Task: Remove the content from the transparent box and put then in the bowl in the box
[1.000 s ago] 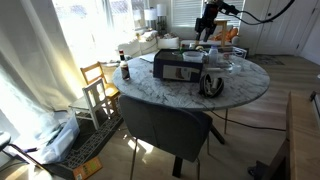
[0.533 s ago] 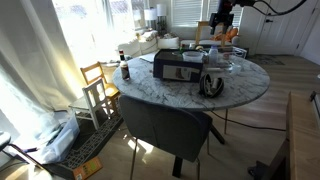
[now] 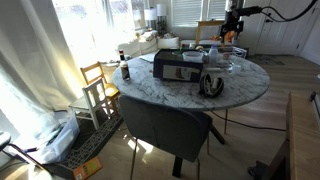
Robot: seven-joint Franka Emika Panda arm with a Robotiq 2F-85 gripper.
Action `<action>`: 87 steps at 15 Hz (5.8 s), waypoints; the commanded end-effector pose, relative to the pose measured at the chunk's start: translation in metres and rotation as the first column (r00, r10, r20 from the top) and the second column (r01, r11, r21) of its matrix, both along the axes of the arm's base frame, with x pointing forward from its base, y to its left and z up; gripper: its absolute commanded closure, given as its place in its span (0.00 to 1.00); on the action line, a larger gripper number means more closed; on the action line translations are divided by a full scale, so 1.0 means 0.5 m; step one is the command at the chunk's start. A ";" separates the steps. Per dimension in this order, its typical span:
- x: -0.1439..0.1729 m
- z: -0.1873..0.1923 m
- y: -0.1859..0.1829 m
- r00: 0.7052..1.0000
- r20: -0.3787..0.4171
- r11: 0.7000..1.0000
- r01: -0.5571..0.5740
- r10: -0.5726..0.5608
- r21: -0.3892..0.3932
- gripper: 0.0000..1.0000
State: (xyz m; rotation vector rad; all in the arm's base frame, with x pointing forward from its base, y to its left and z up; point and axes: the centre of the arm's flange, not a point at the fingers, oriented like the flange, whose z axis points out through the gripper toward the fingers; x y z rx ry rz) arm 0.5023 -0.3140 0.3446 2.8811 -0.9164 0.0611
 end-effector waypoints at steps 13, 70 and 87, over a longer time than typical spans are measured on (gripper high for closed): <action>0.134 -0.212 -0.069 0.990 -0.097 0.989 0.091 -0.103 -0.113 0.00; 0.025 0.225 0.320 0.857 0.437 0.938 -0.339 0.274 0.076 1.00; 0.087 0.123 0.370 0.812 0.427 0.884 -0.465 0.399 0.057 1.00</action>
